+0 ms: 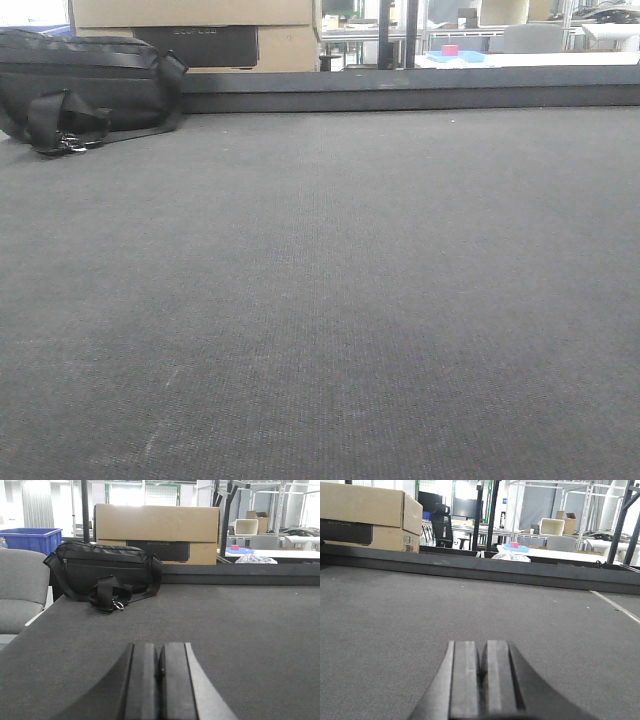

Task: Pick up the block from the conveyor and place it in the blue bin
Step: 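Lower the open left and right grippers toward the green and blue blocks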

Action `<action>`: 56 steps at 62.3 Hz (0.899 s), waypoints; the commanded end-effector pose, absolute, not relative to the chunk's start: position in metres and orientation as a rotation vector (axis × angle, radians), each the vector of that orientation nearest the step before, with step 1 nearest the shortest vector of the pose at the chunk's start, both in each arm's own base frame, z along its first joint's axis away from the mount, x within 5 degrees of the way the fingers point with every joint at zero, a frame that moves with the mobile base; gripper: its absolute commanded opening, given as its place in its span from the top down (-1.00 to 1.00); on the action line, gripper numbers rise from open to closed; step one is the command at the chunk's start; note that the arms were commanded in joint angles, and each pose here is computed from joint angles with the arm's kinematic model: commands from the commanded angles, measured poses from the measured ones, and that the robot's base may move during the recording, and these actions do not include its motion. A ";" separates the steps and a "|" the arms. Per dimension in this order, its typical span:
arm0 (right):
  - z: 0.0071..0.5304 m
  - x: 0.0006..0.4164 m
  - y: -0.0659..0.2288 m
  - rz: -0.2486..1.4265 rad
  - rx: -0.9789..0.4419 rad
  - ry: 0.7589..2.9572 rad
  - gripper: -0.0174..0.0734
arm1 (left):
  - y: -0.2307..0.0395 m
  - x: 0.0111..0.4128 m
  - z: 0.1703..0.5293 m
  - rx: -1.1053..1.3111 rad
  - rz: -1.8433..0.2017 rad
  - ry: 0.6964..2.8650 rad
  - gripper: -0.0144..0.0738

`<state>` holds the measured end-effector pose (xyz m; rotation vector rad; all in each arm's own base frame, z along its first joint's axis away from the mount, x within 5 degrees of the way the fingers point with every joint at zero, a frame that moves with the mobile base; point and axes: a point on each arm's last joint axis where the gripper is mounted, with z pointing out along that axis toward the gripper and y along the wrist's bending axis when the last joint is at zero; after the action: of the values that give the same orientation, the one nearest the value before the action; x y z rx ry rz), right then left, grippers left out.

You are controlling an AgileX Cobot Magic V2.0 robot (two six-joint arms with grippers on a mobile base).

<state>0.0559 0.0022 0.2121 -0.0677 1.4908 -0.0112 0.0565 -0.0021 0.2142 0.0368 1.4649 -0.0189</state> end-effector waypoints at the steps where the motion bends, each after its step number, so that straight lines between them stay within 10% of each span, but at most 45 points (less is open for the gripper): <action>1: 0.214 0.056 0.002 -0.020 -0.068 1.468 0.97 | -0.002 0.056 0.217 0.032 -0.020 1.440 0.93; 28: 0.241 0.051 0.002 0.011 -0.036 1.375 0.97 | -0.001 0.050 0.239 0.016 -0.029 1.546 0.93; 56: 0.329 0.079 0.005 0.032 -0.083 1.957 0.97 | -0.003 0.107 0.328 0.003 -0.039 2.036 0.93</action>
<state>0.0647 0.0048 0.3200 -0.0789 1.8339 0.0296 0.0885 -0.0026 0.3206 0.0147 1.9077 -0.0287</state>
